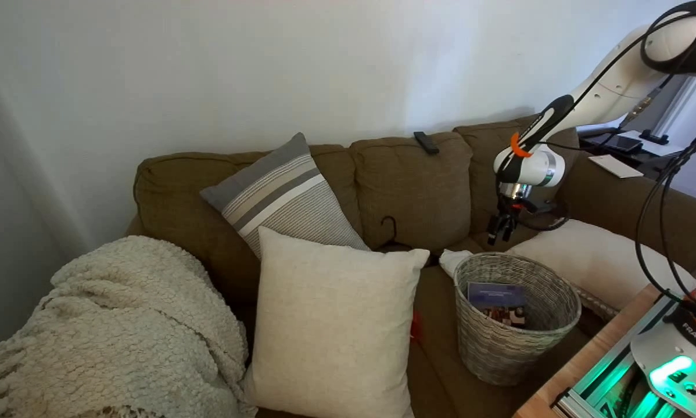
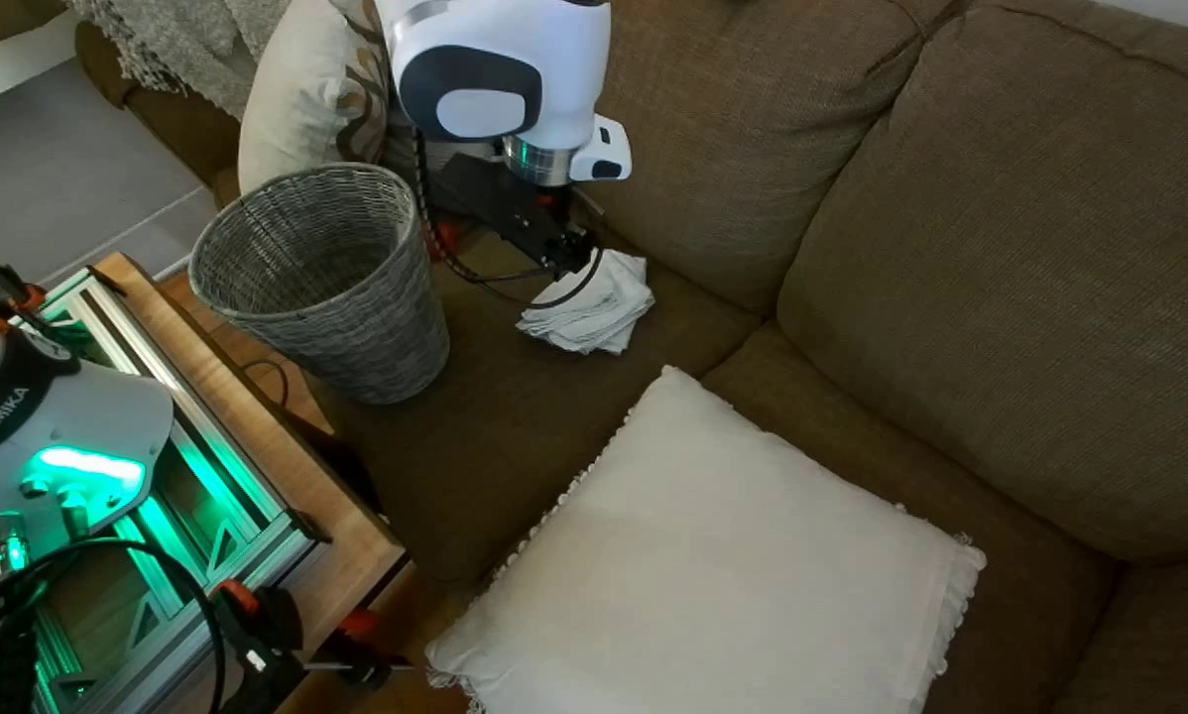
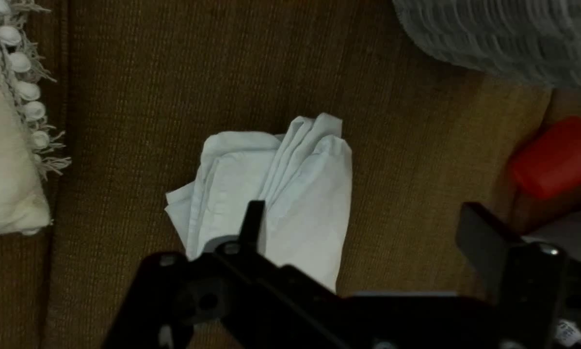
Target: Unfold the white towel on the sofa twice then move it to the left.
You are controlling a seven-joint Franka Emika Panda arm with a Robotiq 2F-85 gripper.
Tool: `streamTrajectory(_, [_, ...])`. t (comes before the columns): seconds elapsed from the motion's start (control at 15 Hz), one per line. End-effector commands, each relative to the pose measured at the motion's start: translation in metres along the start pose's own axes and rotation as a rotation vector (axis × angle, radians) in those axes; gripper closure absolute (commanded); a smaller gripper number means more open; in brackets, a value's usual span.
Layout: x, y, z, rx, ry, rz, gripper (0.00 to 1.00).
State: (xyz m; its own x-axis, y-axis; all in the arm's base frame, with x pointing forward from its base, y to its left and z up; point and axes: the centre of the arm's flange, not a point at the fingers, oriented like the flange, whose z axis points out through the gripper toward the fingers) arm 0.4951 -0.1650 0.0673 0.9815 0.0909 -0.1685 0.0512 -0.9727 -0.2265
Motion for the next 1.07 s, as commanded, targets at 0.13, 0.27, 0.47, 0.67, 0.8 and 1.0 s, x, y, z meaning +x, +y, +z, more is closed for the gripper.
streamTrajectory(0.13, [0.008, 0.017, 0.021, -0.006, -0.014, 0.022, 0.0])
streamTrajectory(0.27, [0.012, 0.021, 0.028, -0.005, -0.017, 0.027, 0.0])
streamTrajectory(0.47, [0.018, 0.026, 0.035, 0.027, 0.014, 0.014, 0.0])
streamTrajectory(0.67, [0.029, 0.032, 0.045, 0.024, 0.051, 0.014, 0.0])
streamTrajectory(0.8, [0.038, 0.041, 0.057, 0.01, 0.057, 0.015, 0.0])
streamTrajectory(1.0, [0.051, 0.054, 0.076, 0.007, 0.06, 0.013, 0.0])
